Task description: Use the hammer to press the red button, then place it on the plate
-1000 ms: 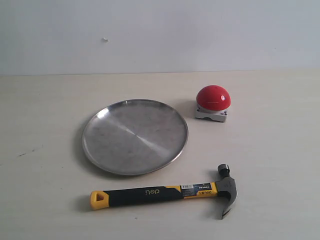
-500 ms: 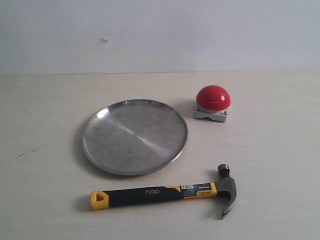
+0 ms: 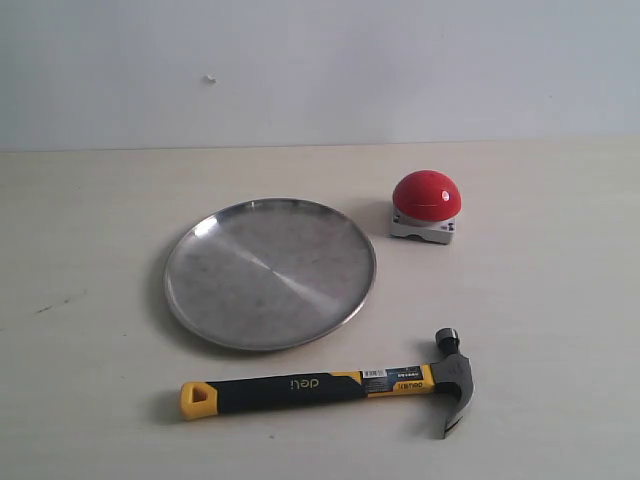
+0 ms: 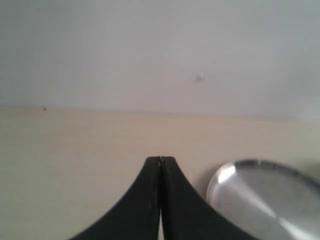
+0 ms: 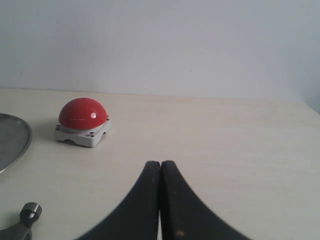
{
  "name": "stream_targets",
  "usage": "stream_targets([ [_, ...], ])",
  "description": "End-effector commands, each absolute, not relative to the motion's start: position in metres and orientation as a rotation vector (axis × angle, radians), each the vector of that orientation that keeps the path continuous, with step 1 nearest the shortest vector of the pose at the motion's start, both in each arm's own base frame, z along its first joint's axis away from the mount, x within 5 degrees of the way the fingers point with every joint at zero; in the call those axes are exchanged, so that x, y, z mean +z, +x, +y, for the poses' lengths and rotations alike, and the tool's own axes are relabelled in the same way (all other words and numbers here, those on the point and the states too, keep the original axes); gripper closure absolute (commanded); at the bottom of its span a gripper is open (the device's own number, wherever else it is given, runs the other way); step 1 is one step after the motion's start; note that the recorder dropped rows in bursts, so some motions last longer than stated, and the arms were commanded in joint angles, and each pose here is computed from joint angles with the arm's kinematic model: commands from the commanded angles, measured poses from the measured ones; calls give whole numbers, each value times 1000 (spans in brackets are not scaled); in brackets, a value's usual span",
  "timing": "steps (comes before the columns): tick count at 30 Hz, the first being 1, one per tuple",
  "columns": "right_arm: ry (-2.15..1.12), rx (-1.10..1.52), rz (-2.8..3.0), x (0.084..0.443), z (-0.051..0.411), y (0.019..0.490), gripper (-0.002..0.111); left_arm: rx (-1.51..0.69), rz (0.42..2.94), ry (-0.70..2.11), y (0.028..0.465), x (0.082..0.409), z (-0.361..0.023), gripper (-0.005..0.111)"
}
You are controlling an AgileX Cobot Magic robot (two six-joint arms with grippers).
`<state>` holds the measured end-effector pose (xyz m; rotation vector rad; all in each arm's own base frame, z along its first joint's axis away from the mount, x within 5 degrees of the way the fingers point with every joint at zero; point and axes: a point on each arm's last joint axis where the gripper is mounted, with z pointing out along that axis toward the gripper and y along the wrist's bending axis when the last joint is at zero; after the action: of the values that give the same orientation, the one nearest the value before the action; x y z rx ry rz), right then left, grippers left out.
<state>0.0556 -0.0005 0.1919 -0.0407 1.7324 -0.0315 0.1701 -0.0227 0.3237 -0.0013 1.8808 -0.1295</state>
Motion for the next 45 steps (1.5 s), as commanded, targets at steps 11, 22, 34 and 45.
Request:
stream_targets([
  [11, -37, -37, 1729, 191, -1, 55, 108, -11, 2378, 1196, 264, 260, -186, 107],
  [22, -37, -37, 1729, 191, -1, 55, 108, -226, 2219, 1906, 271, 213, -307, 100],
  [34, -37, -37, 1729, 191, -1, 55, 108, -128, 2070, 2151, 245, 171, -365, 55],
  [45, -37, -37, 1729, 191, -1, 55, 108, -119, 1996, 2191, 239, 152, -380, 55],
])
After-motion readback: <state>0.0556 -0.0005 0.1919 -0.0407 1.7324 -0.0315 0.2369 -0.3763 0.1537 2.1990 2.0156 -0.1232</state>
